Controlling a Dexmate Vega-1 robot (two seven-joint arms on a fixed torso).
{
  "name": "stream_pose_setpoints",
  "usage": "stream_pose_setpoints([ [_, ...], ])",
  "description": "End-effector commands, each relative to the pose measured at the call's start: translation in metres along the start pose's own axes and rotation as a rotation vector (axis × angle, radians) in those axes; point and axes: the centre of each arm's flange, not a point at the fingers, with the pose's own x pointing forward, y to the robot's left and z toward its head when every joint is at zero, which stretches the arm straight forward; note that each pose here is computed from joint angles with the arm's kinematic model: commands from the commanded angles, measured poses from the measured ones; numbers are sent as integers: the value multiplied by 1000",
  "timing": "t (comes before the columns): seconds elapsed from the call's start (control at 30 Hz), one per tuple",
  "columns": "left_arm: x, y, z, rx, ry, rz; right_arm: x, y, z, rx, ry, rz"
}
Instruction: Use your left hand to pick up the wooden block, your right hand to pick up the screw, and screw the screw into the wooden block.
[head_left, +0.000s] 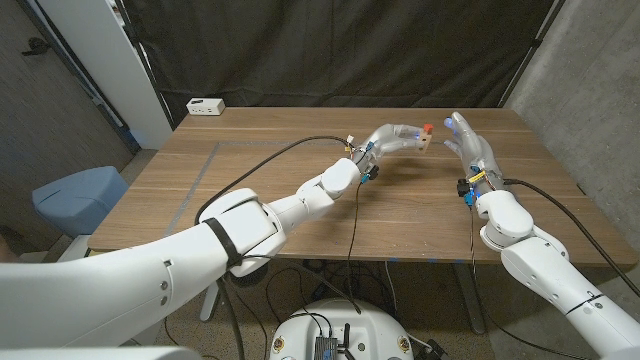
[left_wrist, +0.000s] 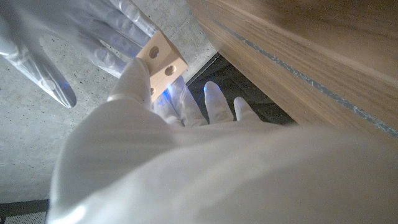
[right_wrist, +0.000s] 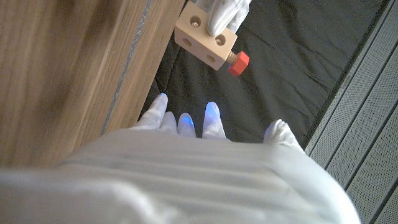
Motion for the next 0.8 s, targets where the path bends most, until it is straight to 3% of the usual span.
stream_pose_setpoints([
  [0.03, -4, -6, 2, 2, -26, -17, -23, 5, -4, 23, -1, -10],
  [0.4, -6, -9, 2, -1, -32, -27, -31, 10, -10, 38, 8, -8],
  [0.8, -5, -9, 0, -2, -20, -32, -31, 15, -16, 56, 23, 5],
])
